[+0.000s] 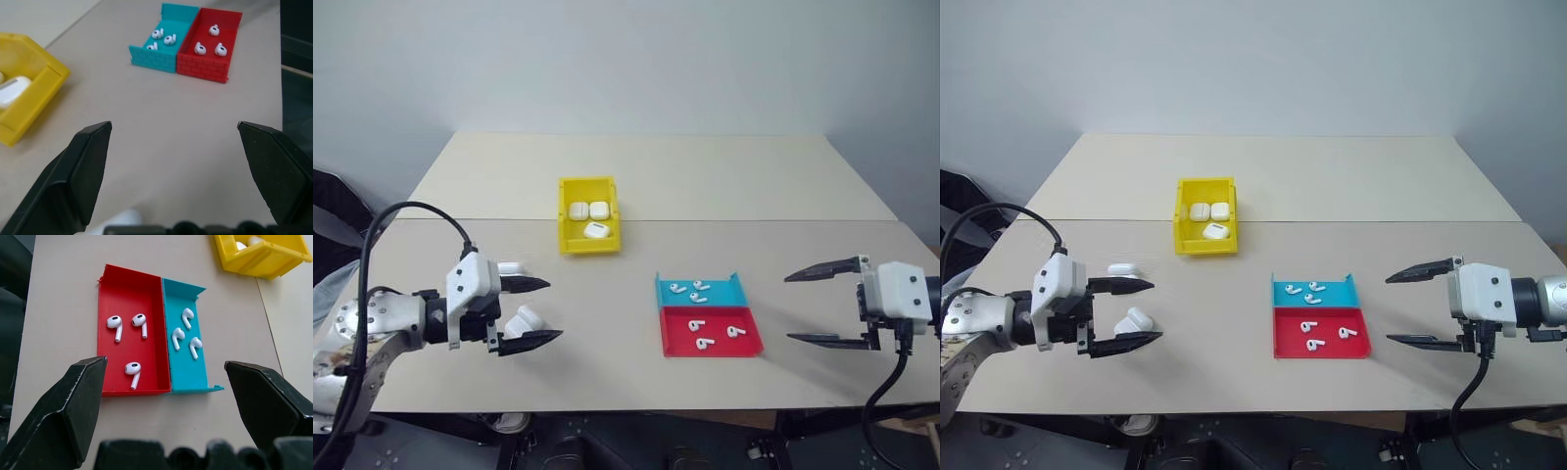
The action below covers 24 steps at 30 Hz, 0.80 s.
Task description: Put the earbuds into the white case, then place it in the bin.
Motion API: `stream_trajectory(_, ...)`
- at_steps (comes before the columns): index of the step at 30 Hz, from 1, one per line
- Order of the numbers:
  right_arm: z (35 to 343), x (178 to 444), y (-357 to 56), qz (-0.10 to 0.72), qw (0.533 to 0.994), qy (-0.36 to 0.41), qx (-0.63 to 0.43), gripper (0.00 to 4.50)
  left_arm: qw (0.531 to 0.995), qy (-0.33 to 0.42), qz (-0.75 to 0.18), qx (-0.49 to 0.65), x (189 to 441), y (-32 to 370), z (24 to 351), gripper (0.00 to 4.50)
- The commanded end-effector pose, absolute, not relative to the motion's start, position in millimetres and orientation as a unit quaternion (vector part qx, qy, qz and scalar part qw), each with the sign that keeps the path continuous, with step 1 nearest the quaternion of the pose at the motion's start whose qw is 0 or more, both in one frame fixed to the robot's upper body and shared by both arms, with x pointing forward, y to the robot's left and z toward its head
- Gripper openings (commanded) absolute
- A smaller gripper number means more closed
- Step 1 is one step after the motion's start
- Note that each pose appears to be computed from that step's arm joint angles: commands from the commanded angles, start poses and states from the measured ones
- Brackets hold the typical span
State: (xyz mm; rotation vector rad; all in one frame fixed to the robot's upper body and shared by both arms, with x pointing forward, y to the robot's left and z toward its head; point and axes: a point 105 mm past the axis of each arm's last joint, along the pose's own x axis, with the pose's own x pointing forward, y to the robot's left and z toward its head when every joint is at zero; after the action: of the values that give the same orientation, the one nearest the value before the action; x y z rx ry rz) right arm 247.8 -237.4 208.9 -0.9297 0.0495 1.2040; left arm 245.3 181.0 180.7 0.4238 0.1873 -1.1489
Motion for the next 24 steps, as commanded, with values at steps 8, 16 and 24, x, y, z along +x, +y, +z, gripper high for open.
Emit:
stream_trajectory(8,215,249,-237,0.545,0.717,0.014,-0.435,4.46,0.820,0.077,-0.523,0.218,241,178,189,4.50)
stream_trajectory(16,214,254,-240,0.537,0.720,0.023,-0.439,4.46,0.865,0.099,-0.424,0.249,261,176,190,4.50)
stream_trajectory(24,212,252,-240,0.532,0.725,0.037,-0.435,4.46,0.932,0.104,-0.285,0.200,278,146,205,4.50)
